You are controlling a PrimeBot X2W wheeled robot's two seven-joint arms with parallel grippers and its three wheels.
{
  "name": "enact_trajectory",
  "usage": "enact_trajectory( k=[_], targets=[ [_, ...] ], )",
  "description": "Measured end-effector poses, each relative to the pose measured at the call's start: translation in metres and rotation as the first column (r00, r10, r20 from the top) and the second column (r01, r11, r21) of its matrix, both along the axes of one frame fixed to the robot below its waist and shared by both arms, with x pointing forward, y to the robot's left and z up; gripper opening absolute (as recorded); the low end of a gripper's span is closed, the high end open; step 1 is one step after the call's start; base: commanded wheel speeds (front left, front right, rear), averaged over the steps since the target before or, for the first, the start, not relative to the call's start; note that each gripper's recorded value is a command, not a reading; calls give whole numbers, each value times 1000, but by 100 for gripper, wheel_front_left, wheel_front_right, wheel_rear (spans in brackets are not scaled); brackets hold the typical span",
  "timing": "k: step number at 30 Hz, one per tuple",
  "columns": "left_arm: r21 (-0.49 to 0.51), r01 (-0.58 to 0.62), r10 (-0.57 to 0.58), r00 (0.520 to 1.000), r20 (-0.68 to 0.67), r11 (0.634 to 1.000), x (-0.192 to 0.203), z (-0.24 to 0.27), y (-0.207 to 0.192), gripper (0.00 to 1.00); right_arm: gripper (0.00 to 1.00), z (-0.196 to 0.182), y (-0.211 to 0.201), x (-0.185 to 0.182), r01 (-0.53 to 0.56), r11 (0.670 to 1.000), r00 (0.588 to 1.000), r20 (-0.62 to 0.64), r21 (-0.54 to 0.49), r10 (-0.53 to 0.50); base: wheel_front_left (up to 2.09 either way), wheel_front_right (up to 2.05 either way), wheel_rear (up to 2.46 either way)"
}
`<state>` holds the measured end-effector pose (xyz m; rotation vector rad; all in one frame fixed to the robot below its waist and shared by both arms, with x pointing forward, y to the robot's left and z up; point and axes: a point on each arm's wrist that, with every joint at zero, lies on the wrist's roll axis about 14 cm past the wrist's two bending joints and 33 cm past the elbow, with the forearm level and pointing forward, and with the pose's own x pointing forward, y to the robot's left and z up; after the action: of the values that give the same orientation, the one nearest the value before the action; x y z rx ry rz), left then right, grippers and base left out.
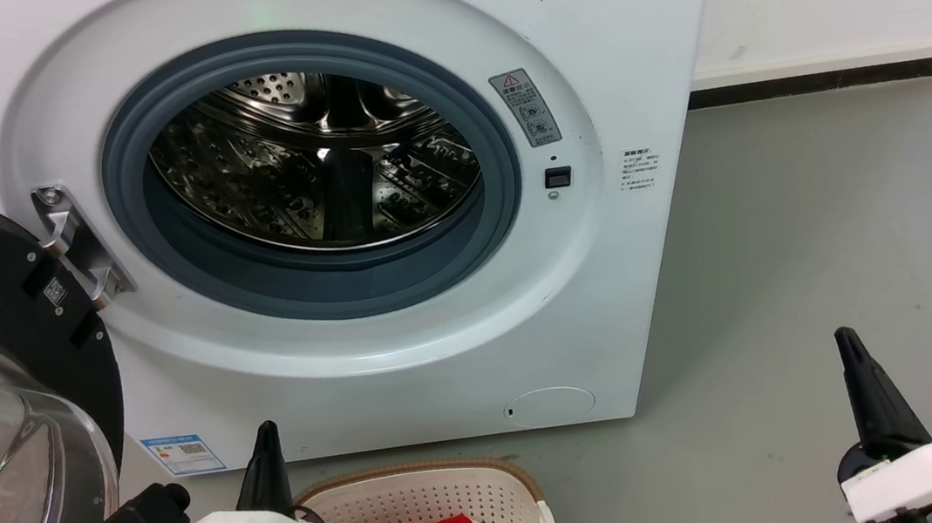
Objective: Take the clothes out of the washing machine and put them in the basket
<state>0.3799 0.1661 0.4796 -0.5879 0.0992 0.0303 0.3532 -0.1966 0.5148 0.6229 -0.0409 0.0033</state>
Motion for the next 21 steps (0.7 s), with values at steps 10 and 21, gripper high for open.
enact_trajectory(
  k=[10,21],
  targets=[
    [-148,-18,16,1000,-13,989,2,1,4,0,0,-2,-2,5,2,990,1000,-10,143,-1,0,0,0],
    [-291,-34,28,999,-25,956,3,1,9,0,0,-5,-3,10,2,961,1000,-22,277,4,0,0,0]
  ],
)
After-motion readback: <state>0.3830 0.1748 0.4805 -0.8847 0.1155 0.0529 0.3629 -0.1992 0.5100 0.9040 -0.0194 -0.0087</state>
